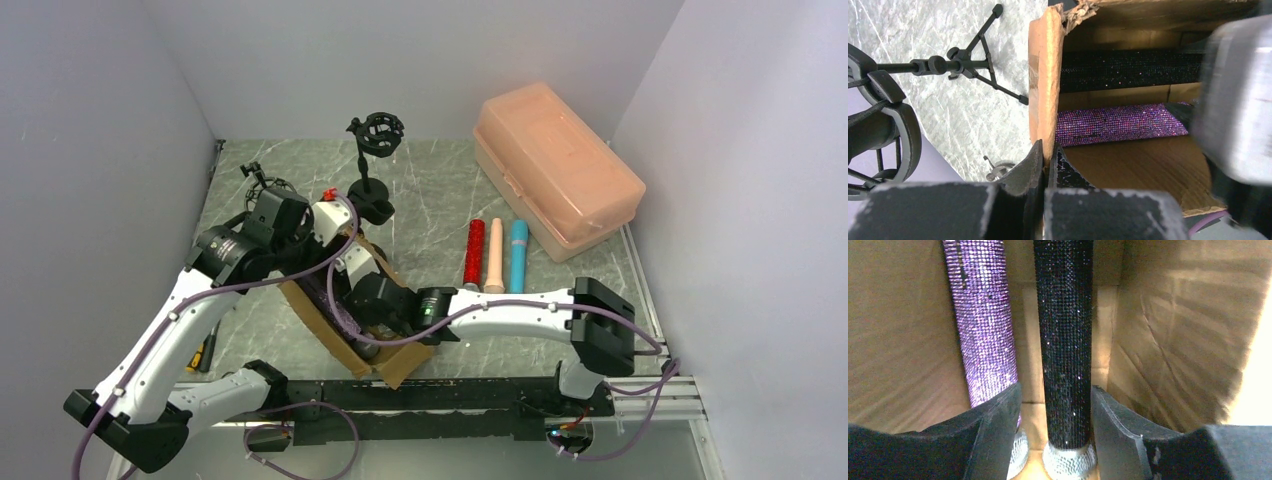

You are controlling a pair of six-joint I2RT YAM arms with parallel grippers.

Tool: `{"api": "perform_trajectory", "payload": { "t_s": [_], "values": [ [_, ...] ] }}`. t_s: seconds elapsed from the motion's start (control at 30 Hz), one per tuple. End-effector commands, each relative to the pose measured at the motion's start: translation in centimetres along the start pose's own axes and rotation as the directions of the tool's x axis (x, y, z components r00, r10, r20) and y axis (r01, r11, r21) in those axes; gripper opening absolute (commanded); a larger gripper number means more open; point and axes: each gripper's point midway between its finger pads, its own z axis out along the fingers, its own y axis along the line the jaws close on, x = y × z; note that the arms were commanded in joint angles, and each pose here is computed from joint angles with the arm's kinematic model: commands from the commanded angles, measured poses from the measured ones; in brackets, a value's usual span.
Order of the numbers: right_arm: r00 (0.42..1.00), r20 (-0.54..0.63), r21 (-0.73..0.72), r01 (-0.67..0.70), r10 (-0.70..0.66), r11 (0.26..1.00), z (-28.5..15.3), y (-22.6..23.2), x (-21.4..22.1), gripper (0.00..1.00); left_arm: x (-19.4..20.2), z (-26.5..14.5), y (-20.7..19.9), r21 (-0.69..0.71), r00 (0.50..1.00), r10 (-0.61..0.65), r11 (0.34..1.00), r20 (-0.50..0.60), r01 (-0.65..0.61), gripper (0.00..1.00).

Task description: Attach the microphones to the stand

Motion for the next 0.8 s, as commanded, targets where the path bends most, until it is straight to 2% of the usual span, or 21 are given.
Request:
{"api": "perform_trajectory", "payload": {
  "t_s": [0.0, 0.2, 0.3, 0.4, 0.6, 0.63, 0.77],
  "values": [
    [0.997, 0.065, -0.009, -0.044, 0.044, 0.999, 1.7, 0.0, -2.5, 0.56, -2.8, -1.8, -0.9, 0.061, 0.991, -0.003, 0.998, 0.134, -0.005, 0.0],
    [0.996, 0.056, -0.024, -0.067, 0.069, 0.997, 3.7, -0.4, -0.7, 0.56, -3.2, -2.6, -2.3, 0.137, 0.984, 0.008, 0.99, 0.178, -0.033, 0.0],
    [0.994, 0.067, -0.05, -0.079, 0.082, 0.996, 4.0, -0.1, -0.6, 0.52, -3.3, -2.8, -2.7, 0.161, 0.982, 0.012, 0.986, 0.189, -0.043, 0.0],
    [0.991, 0.092, -0.065, -0.091, 0.097, 0.994, 3.3, -0.1, -1.9, 0.4, -3.2, -2.7, -2.4, 0.143, 0.982, 0.017, 0.989, 0.186, -0.044, 0.0],
    [0.965, 0.195, -0.136, -0.152, 0.177, 0.979, -1.6, -0.2, -7.0, 0.03, -2.2, -1.3, -0.4, 0.017, 0.99, 0.044, 0.999, 0.136, -0.047, 0.0],
    [0.958, 0.209, -0.152, -0.165, 0.195, 0.975, -2.6, -0.2, -7.7, 0.0, -2.0, -1.0, 0.1, -0.016, 0.991, 0.052, 0.999, 0.124, -0.051, 0.0],
    [0.93, 0.251, -0.189, -0.226, 0.269, 0.956, -6.2, -1.1, -9.4, 0.0, -1.1, -0.1, 1.4, -0.105, 0.993, 0.086, 0.991, 0.079, -0.077, 0.0]
  ]
}}
